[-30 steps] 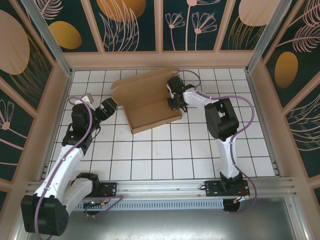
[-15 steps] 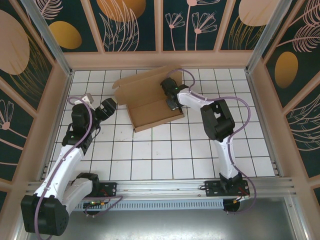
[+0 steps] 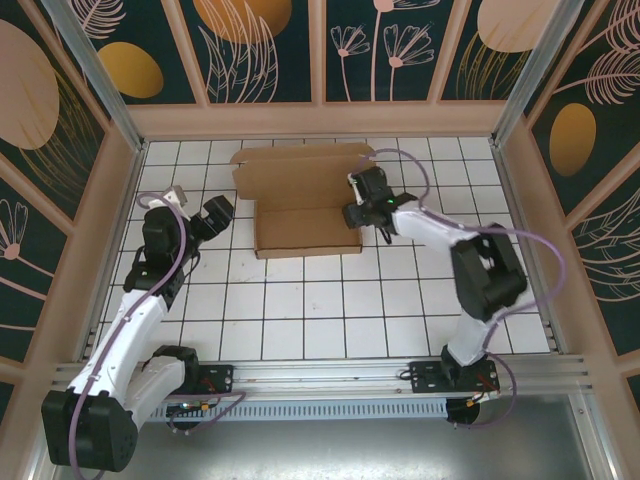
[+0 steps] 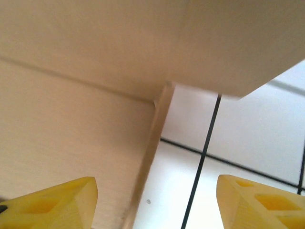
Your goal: Fold the paper box
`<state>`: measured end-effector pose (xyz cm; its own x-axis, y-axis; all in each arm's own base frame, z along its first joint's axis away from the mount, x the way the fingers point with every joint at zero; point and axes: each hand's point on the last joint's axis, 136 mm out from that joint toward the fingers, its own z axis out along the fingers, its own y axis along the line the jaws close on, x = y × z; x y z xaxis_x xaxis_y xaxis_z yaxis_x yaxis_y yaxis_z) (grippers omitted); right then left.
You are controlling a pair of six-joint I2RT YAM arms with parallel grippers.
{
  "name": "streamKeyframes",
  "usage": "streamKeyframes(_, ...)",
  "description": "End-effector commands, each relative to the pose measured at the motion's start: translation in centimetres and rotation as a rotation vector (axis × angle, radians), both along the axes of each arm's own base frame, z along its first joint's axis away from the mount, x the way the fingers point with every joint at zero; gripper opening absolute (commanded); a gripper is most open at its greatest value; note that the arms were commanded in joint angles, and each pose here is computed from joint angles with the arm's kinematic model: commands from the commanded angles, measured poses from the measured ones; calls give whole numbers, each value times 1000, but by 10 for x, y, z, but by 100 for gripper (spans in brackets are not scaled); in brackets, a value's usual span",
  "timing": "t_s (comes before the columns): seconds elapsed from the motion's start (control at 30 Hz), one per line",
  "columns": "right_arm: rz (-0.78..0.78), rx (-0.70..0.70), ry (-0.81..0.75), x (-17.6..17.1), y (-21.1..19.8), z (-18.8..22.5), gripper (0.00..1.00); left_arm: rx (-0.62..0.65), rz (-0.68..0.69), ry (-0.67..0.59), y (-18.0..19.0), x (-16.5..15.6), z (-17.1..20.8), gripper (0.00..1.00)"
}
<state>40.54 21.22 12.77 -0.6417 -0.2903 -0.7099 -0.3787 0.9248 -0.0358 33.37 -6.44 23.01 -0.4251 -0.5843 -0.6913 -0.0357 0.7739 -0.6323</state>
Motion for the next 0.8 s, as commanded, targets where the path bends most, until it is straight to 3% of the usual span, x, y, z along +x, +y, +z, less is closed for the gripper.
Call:
streamKeyframes(0.0,44,286,-308,-1,10,91,67,77,11,-113,6,5,45,98)
streamKeyframes(0.07,121,384,-468,-20,8,120,66,116,52,-147,14,8,61,98)
streamKeyframes(0.13,173,396,-658,-39,1,139,59,138,95,-200,22,12,79,98)
streamKeyframes(0.2,186,377,-756,-48,-6,152,60,178,129,-249,28,17,88,98)
streamKeyframes(0.27,161,371,-738,-42,-12,159,64,144,276,-264,50,22,85,92)
streamKeyframes(0.33,223,377,-752,-45,-12,160,64,256,235,-329,47,29,86,99)
streamKeyframes(0.5,204,349,-803,-19,-43,151,65,358,172,-344,39,48,75,98)
streamKeyframes(0.63,353,284,-842,-5,-59,130,64,306,263,-230,63,71,48,98)
streamKeyframes(0.77,563,296,-799,5,-50,110,64,253,310,-220,73,89,42,98)
